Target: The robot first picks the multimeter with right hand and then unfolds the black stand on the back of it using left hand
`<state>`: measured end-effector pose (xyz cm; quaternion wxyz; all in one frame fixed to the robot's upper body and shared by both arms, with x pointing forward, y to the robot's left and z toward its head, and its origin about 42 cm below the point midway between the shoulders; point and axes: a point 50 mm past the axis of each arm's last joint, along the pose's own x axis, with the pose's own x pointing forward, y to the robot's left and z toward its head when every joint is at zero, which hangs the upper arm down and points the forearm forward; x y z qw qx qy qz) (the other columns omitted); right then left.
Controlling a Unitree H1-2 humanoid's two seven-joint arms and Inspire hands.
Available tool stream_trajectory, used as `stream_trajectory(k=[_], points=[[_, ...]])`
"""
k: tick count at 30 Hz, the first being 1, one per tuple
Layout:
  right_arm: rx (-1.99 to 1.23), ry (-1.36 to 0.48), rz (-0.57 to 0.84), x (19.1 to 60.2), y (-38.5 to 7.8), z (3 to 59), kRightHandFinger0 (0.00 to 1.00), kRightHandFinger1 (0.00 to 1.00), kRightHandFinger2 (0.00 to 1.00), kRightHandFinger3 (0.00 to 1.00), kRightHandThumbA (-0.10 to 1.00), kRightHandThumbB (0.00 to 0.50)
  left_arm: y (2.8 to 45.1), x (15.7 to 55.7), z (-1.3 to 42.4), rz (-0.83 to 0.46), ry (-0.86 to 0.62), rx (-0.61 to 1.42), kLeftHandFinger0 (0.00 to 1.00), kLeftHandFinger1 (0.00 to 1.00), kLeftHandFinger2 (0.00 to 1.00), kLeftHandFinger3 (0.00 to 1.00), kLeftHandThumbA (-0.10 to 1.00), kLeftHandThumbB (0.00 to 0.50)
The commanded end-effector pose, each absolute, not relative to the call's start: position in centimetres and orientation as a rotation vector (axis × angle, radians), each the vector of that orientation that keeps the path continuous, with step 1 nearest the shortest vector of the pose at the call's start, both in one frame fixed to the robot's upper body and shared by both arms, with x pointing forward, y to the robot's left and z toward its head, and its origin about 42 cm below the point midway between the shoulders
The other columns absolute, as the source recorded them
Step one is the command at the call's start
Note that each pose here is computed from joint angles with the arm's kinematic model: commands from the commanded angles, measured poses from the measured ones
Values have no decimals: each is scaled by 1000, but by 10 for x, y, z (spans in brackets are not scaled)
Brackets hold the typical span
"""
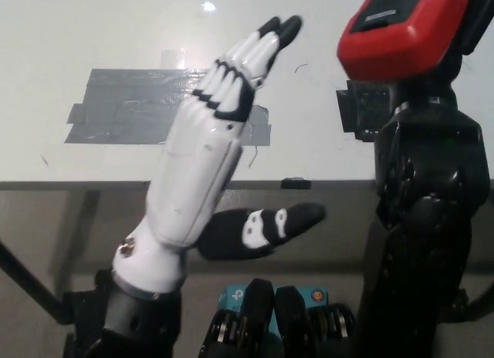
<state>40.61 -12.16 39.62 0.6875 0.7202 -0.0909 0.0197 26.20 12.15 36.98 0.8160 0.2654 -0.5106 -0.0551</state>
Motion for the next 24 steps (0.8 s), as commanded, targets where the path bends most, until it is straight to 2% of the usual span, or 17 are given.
stream_trajectory(k=[1,4,7,9,10,11,12,13,14,15,17,18,22,24], points=[[1645,-272,126,416,-123,410,0,331,669,1000,-100,47,131,249,376,-91,-1175,544,1000,1000,1000,1000,1000,306],[1638,-255,89,431,-129,403,0,320,658,1000,-100,55,137,245,373,-82,-1170,565,1000,1000,1000,1000,1000,305],[1536,-246,-17,456,-139,392,0,292,620,1000,-100,50,144,241,366,-81,-1166,563,1000,1000,1000,1000,1000,287],[1453,-252,-92,471,-145,383,0,198,557,1000,-100,55,148,238,361,-77,-1154,571,1000,1000,1000,1000,1000,280],[1438,-256,-104,474,-147,382,0,162,554,1000,-100,57,148,237,360,-77,-1152,573,1000,1000,1000,1000,1000,280],[1413,-252,-141,481,-150,378,0,122,568,1000,-100,88,150,236,356,-82,-1139,567,1000,1000,1000,1000,1000,280],[1352,-246,-177,491,-155,372,0,86,564,1000,-100,89,152,233,351,-85,-1120,563,1000,1000,1000,1000,1000,286],[1314,-245,-204,498,-160,367,0,52,544,951,-100,90,152,231,346,-94,-1102,559,1000,1000,1000,1000,1000,289],[1286,-248,-225,504,-163,363,0,61,566,847,-100,74,153,229,341,-111,-1073,545,1000,1000,1000,1000,1000,299],[1260,-254,-250,509,-167,359,0,44,535,724,-100,94,154,228,338,-115,-1064,542,1000,1000,1000,1000,1000,295],[1172,-288,-305,521,-179,350,0,11,511,403,-100,110,156,223,327,-121,-1032,541,1000,1000,1000,1000,1000,284],[1137,-298,-326,524,-182,349,0,37,542,359,-100,113,156,222,325,-118,-1030,547,1000,1000,1000,1000,1000,280],[1021,-340,-373,537,-199,348,0,137,652,459,-100,122,158,219,311,-117,-1006,562,1000,1000,1000,1000,1000,274],[958,-357,-412,544,-208,349,0,173,693,557,-100,156,159,218,304,-122,-973,567,1000,1000,1000,1000,1000,292]])
